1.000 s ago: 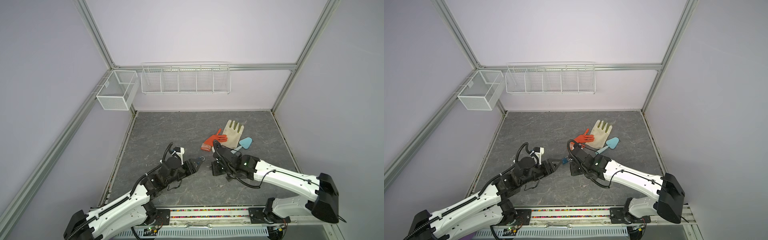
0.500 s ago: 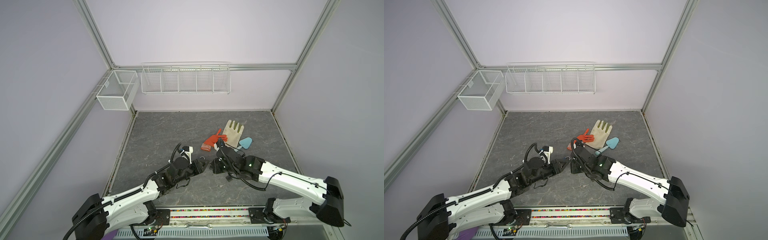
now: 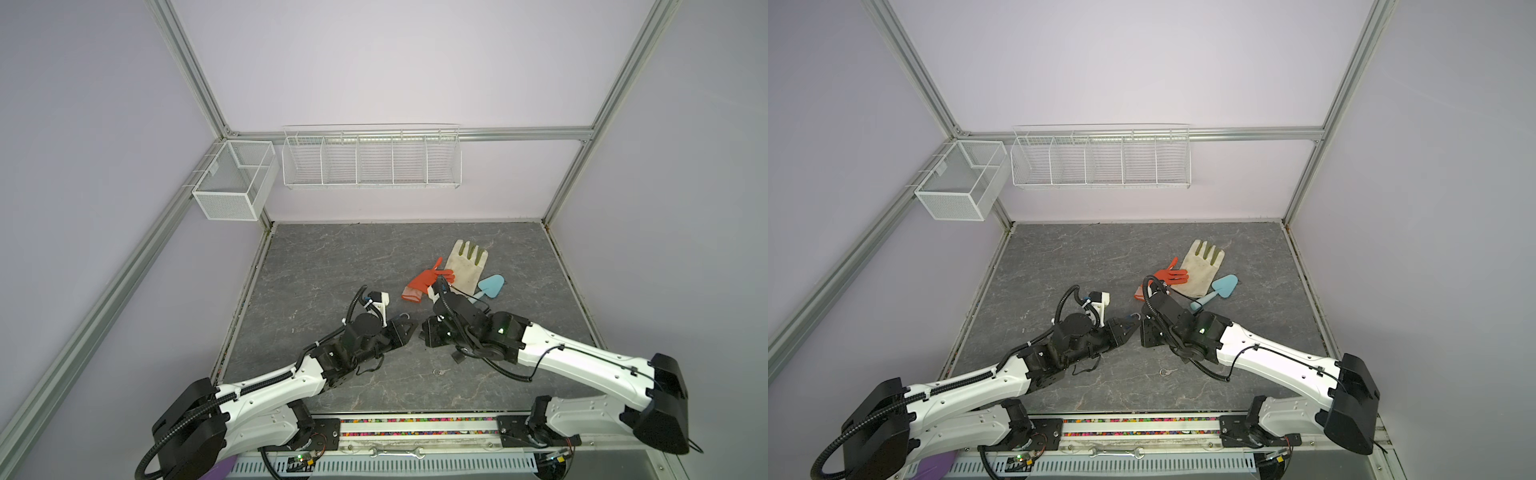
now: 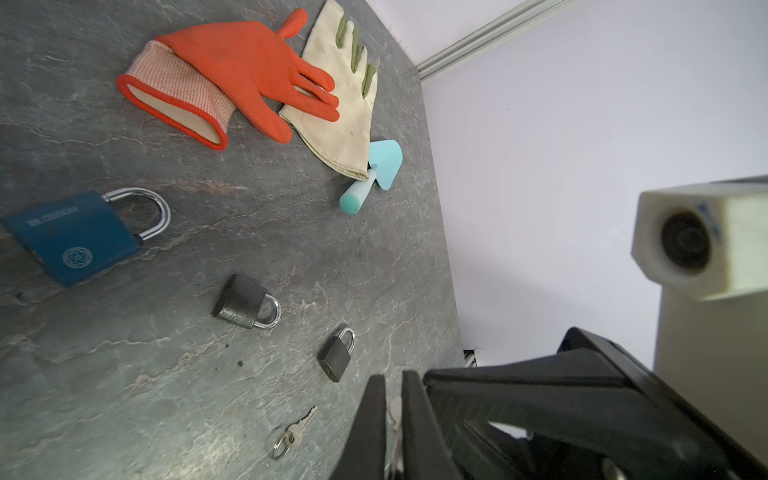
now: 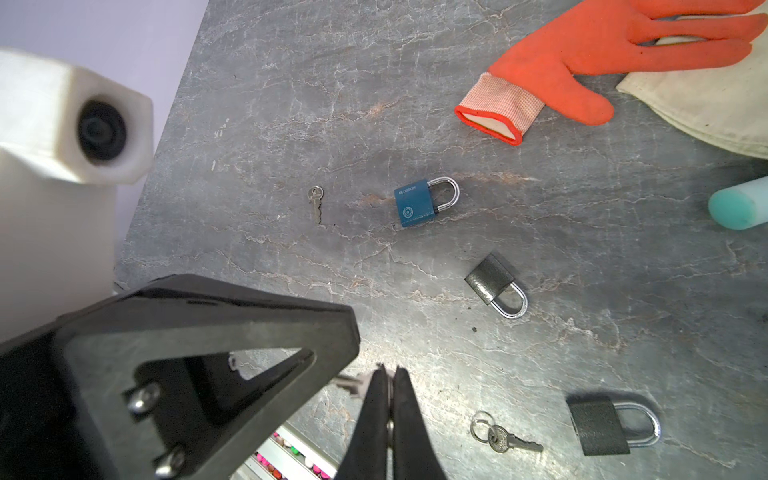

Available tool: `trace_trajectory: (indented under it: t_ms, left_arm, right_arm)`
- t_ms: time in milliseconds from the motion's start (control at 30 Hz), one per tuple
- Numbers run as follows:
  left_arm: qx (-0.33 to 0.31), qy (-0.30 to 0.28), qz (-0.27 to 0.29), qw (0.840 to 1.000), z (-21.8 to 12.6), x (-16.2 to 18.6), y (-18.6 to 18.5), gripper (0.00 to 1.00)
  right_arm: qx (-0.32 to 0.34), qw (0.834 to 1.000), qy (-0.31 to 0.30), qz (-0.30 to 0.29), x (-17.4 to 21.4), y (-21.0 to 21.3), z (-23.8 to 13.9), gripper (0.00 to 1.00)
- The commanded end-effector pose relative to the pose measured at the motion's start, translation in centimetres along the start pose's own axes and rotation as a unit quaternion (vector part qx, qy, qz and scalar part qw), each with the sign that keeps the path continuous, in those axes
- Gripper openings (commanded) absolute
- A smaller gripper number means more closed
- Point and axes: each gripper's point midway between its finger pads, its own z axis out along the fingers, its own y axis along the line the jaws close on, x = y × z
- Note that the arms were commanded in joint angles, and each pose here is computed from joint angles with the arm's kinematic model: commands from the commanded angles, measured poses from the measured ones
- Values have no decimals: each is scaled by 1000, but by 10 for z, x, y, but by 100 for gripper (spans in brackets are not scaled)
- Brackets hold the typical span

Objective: Unlock with the key

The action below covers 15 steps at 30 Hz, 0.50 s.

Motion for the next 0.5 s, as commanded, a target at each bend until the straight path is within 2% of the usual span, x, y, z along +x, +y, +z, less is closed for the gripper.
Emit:
trace_trajectory:
  t_ms: [0, 200, 467]
  left_arm:
    - [17, -16, 0, 1000, 1, -9, -15, 8]
    - [4, -18, -3, 1000, -1, -9, -11, 13]
    - [19, -27, -28, 999, -5, -13, -17, 8]
  right_arm:
    - [-4, 1000, -4, 8, 0, -1, -2, 7]
    - [-11, 1000, -18, 10, -5, 0, -5, 7]
    - [-27, 999, -30, 10, -10, 6, -7, 7]
